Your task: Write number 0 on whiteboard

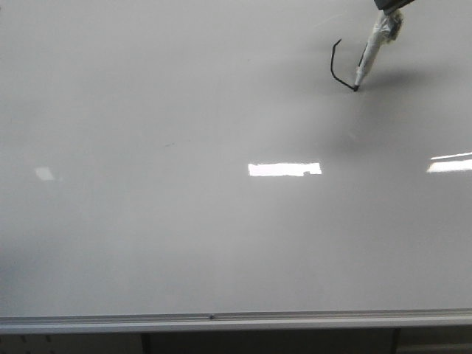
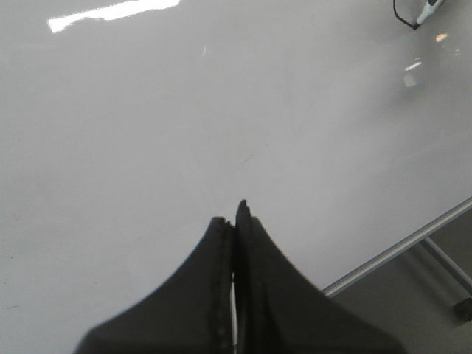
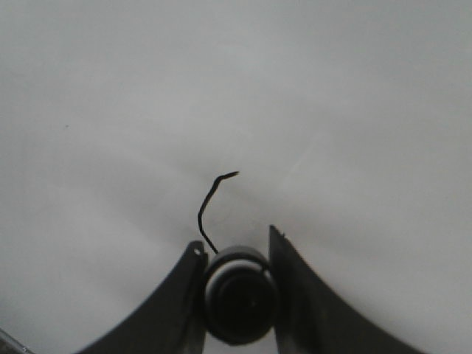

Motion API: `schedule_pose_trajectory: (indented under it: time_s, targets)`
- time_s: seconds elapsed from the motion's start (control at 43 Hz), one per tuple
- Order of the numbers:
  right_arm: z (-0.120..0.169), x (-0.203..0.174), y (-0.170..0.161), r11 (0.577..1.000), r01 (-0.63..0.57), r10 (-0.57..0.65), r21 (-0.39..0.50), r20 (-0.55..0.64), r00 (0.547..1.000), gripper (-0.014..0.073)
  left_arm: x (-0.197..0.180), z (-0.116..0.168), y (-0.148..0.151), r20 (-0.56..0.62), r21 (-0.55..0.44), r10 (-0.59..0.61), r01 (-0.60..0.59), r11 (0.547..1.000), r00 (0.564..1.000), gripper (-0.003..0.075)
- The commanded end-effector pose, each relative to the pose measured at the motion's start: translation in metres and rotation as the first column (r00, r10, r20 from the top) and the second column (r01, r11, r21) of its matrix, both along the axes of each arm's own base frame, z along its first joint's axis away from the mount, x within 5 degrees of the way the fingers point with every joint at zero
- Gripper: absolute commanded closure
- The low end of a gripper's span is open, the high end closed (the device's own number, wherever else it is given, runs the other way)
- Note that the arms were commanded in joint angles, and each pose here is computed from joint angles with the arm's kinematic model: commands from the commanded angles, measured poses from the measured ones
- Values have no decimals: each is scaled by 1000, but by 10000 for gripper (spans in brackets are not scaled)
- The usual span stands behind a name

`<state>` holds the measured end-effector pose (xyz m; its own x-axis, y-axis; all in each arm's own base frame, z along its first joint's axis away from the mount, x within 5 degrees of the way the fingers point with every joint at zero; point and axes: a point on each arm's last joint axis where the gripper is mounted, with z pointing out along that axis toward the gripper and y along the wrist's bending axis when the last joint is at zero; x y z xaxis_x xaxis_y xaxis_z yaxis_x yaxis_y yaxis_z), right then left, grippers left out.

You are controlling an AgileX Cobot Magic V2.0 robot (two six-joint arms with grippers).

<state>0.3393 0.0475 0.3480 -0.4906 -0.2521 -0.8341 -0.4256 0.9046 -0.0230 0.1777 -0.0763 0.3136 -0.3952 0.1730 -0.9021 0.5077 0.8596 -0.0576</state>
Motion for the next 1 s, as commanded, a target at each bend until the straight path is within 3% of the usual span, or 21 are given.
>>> schedule_pose_trajectory:
  time_s: [0.0, 0.675, 0.978]
  targets:
    - [27, -2, -5, 999, 46, -44, -9, 133, 990, 655, 2, 15, 3, 67, -46, 47, -44, 998, 997, 739]
    - [59, 3, -9, 996, 94, -92, 6, 280, 956, 655, 2, 15, 3, 71, -45, 49, -46, 998, 996, 740]
    - [61, 6, -8, 993, 109, -120, 55, 295, 948, 655, 2, 15, 3, 71, -45, 49, -46, 998, 996, 740]
